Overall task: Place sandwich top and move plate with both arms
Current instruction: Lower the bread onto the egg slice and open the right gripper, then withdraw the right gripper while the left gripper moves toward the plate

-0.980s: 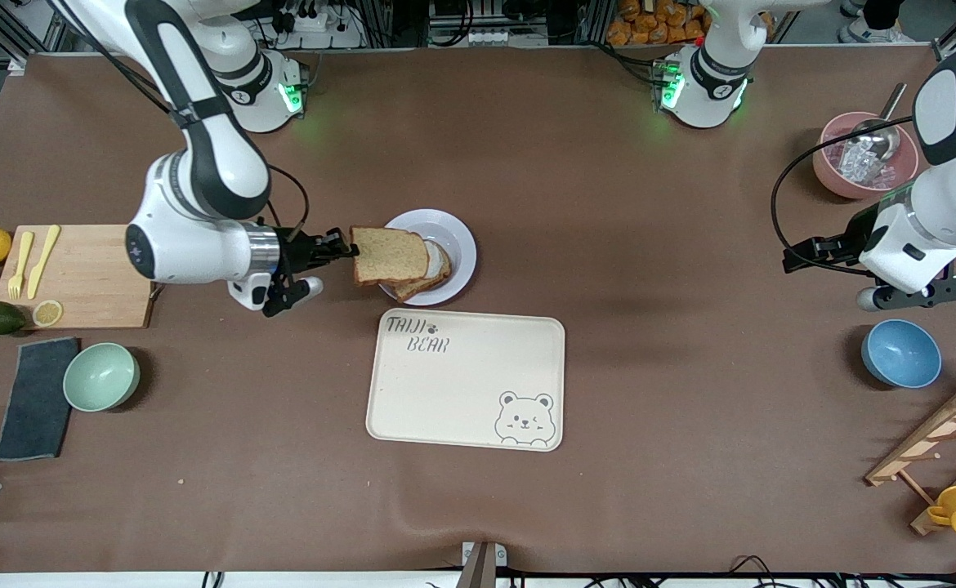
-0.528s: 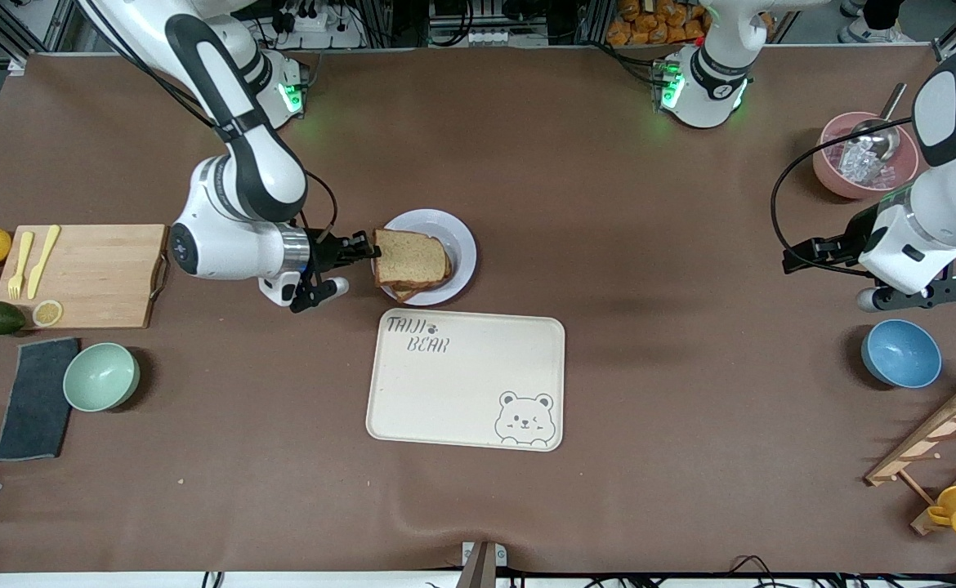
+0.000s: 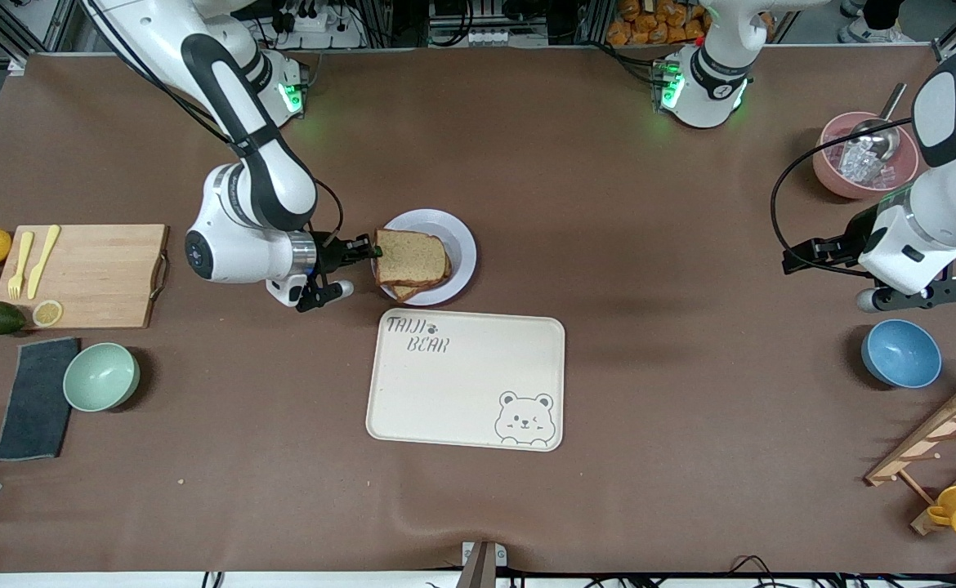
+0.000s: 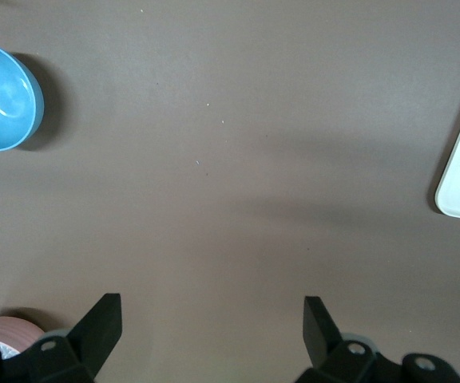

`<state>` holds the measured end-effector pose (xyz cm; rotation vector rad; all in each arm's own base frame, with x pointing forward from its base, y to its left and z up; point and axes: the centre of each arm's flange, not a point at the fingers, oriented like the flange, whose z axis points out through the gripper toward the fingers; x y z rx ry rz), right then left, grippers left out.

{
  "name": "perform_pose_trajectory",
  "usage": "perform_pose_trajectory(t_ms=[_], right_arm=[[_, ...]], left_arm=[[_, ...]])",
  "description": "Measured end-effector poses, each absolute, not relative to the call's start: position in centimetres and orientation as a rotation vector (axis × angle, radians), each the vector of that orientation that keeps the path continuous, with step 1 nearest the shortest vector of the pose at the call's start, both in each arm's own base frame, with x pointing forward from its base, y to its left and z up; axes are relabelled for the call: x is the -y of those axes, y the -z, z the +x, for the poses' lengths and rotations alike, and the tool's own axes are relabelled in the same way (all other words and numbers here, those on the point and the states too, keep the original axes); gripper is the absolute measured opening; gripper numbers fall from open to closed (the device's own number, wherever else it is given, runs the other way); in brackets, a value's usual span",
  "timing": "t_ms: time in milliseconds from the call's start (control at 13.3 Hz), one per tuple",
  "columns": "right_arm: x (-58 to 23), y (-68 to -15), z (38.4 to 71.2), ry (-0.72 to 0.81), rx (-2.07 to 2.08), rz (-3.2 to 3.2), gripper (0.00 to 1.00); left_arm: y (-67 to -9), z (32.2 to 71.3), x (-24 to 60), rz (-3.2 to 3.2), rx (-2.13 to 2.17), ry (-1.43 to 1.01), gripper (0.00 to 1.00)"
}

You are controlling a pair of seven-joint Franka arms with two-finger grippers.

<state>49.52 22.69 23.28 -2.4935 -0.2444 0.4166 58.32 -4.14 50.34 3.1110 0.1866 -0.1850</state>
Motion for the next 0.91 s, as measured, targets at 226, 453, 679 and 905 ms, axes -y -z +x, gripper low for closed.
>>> perform_pose_trajectory(t_ms=[226,453,679,905], right_arm=[[-22.5,-23.2,49.9,-0.388,0.236,-2.507,0.44],[-21.8,-24.1,51.1,-0.346,0.225,-2.512,0.8],[-18.5,-25.9,53.7,-0.272,0.241,-2.568,1.0],[-12.2,-26.9,56.1,-0.216,0.24,-2.667,1.0]], left_arm=[[-50.3,58.4,4.1,3.111,-0.187,0.184,1.0],[-50.3,58.4,4.1,3.111,-0.187,0.183,1.0],[-50.3,58.4,4.1,3.111,-0.187,0.182,1.0],[-50.3,58.5,4.0,3.11,-0.189,0.175,1.0]])
